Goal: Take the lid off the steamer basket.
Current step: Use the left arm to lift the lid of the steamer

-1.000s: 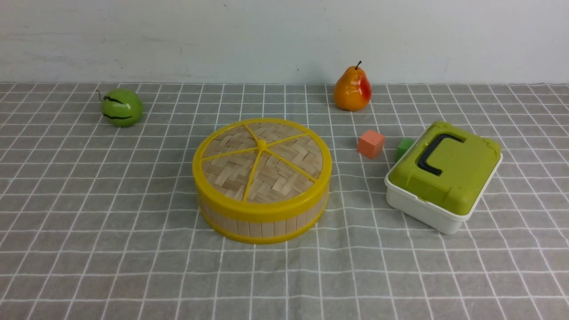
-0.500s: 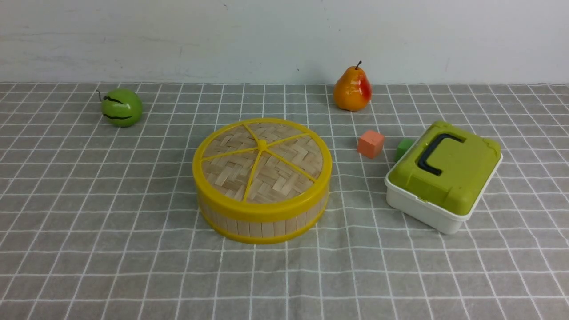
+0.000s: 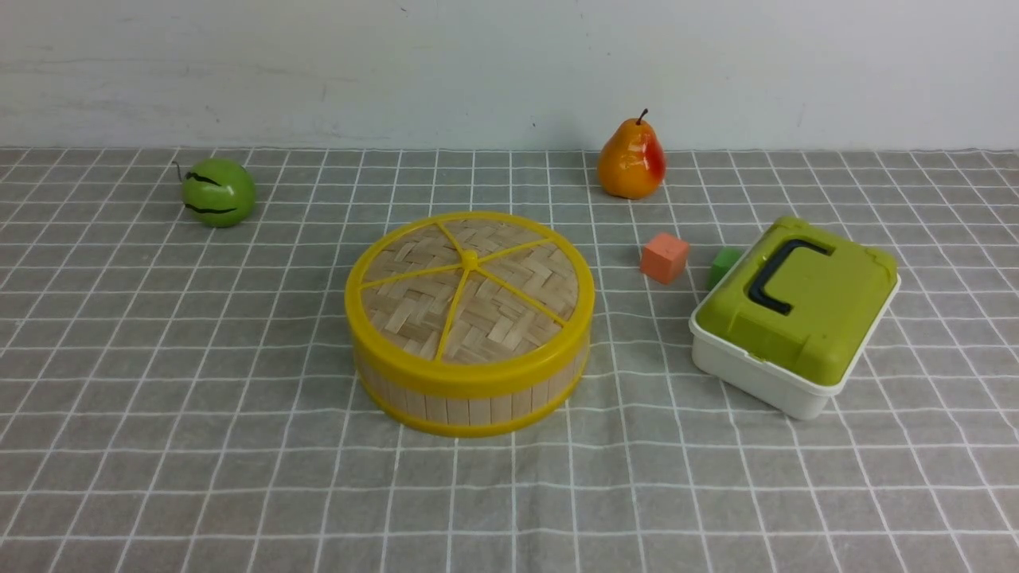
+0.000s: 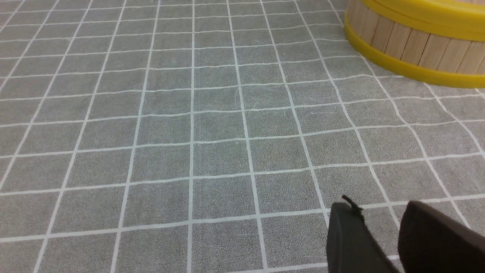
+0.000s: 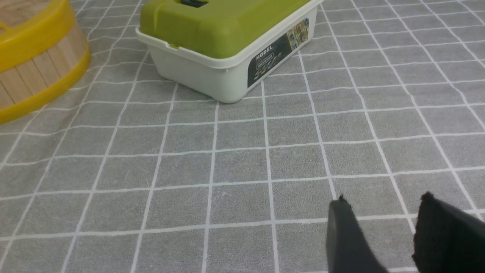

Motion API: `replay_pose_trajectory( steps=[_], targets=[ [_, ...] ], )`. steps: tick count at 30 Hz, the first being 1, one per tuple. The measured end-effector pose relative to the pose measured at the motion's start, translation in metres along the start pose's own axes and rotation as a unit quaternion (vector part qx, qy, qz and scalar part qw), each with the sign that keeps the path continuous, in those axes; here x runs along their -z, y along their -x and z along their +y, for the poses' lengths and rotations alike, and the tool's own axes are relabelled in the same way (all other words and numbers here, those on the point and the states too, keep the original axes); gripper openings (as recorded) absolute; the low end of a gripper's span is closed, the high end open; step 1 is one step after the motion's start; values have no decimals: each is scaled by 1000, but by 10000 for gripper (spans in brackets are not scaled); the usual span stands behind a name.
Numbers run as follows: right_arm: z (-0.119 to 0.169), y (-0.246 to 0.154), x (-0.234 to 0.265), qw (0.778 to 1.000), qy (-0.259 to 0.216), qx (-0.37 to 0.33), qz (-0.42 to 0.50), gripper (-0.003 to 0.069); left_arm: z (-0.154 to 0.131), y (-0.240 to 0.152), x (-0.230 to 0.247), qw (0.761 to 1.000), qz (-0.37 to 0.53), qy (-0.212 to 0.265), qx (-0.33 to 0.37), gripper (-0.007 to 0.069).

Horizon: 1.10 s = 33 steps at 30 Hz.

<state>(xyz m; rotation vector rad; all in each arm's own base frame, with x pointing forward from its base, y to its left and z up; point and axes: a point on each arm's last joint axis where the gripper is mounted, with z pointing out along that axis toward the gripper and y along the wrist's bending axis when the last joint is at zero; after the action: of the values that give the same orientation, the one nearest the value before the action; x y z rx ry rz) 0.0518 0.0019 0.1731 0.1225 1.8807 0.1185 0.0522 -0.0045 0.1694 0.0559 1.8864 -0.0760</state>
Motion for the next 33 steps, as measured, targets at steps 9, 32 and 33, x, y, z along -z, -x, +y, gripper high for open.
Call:
replay_pose_trajectory(
  steps=[9, 32, 33],
  targets=[
    [0, 0, 0, 1000, 0, 0, 0, 241, -1, 20, 2, 993, -116, -3, 0, 215],
    [0, 0, 0, 1000, 0, 0, 0, 241, -1, 111, 76, 811, -576, -59, 83, 209],
    [0, 0, 0, 1000, 0, 0, 0, 241, -1, 118, 79, 819, -565, -59, 84, 196]
  ],
)
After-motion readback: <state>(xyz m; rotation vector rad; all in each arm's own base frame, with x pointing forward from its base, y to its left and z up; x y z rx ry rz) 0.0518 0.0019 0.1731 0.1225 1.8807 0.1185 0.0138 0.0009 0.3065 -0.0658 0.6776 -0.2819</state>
